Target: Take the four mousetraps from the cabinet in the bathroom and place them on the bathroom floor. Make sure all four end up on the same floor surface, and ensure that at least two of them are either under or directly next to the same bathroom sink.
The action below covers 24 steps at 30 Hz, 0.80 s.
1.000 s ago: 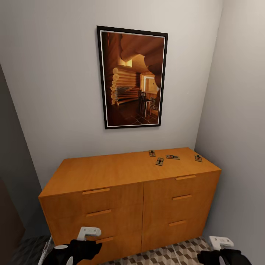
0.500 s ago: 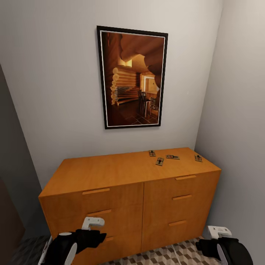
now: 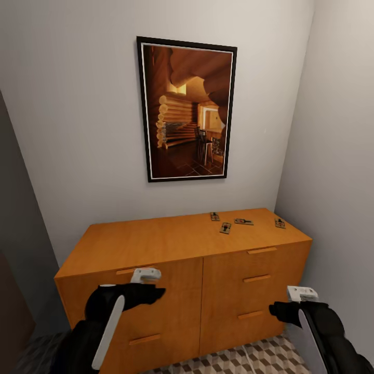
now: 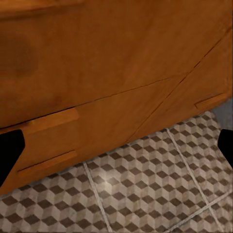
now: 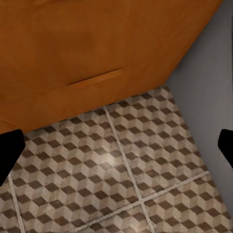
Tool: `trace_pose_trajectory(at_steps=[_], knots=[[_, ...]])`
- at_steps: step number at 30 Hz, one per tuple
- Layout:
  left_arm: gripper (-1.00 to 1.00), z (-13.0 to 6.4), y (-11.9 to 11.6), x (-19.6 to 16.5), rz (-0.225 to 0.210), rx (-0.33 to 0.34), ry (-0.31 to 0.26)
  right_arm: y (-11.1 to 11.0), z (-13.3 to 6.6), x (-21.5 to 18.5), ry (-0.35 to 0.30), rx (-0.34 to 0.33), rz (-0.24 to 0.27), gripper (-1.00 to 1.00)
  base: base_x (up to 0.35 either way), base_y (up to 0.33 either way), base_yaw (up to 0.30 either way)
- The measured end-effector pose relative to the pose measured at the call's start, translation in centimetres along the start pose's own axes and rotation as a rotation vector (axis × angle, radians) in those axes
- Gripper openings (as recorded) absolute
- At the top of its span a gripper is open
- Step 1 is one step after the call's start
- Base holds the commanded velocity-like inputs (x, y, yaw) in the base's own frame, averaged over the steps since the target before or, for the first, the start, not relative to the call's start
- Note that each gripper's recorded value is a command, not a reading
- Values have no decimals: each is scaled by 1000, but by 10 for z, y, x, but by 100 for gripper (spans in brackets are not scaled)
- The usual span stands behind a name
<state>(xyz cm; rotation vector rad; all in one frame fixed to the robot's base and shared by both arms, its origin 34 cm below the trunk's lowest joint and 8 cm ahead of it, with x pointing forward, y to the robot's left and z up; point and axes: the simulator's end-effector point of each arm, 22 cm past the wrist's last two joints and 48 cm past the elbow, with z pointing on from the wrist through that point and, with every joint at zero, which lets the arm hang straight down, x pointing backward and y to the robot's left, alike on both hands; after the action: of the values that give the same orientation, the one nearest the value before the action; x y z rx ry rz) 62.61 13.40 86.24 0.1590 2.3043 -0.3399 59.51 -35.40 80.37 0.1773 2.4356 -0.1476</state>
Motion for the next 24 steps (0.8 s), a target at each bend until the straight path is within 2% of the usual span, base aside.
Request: trace_pose_trajectory(at_steps=[10,12,19,20,24], knots=[[100,-15,-59,-85,14,146,-135,3,-12,-63,-101,-4,13,100,0,0,0],[100,-18,-64,-92,16,163,-146,3,-13,-67,-107,-3,14,100,0,0,0],[100,-39,-105,-132,23,325,-214,1,-16,-79,-125,11,18,100,0,0,0],[100,-39,-105,-132,23,325,-214,1,-16,-79,-125,11,18,100,0,0,0],[100,-53,-123,-153,21,403,-250,-1,-17,-81,-129,17,18,100,0,0,0]])
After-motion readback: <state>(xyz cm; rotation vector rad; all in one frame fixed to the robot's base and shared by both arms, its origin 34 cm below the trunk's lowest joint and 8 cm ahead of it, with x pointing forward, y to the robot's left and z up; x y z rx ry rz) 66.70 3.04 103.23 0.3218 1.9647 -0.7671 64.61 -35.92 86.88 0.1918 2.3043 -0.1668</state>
